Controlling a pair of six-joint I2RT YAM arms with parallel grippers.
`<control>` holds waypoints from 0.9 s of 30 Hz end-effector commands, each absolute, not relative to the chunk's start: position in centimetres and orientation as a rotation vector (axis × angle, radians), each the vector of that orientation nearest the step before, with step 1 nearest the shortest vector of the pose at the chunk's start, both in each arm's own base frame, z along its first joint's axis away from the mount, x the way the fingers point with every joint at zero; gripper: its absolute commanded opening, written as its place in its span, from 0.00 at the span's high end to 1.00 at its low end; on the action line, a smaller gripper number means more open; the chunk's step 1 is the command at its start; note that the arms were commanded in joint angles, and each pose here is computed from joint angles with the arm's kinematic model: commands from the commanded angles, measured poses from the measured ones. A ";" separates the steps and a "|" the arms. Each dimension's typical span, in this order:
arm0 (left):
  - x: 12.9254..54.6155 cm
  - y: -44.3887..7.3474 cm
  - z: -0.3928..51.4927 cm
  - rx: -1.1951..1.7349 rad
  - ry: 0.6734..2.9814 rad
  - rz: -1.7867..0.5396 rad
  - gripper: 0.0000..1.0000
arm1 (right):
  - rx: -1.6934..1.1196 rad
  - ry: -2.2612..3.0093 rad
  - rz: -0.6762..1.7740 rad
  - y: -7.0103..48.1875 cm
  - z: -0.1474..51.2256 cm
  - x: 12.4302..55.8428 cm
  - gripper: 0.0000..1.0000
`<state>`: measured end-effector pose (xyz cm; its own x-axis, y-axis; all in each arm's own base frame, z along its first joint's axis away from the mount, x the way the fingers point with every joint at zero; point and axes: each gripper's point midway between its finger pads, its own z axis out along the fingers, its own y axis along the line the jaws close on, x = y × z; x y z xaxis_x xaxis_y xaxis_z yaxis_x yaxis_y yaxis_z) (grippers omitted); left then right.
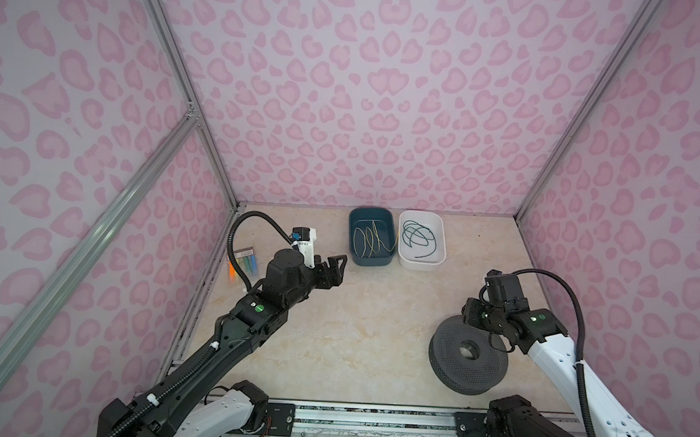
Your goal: Wrap the cables
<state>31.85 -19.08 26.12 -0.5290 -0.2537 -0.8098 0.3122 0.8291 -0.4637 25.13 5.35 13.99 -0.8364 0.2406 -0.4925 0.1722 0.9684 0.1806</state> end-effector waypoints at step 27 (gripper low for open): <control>32.3 -27.1 19.2 0.114 2.184 -0.831 0.16 | 0.416 2.780 0.093 7.5 10.5 20.0 0.38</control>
<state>32.04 -28.39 18.46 -0.7299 -0.1565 -0.6654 0.3389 0.7624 -0.5512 20.41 7.65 11.08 -0.9138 0.2569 -0.3146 0.2258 0.9652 0.1323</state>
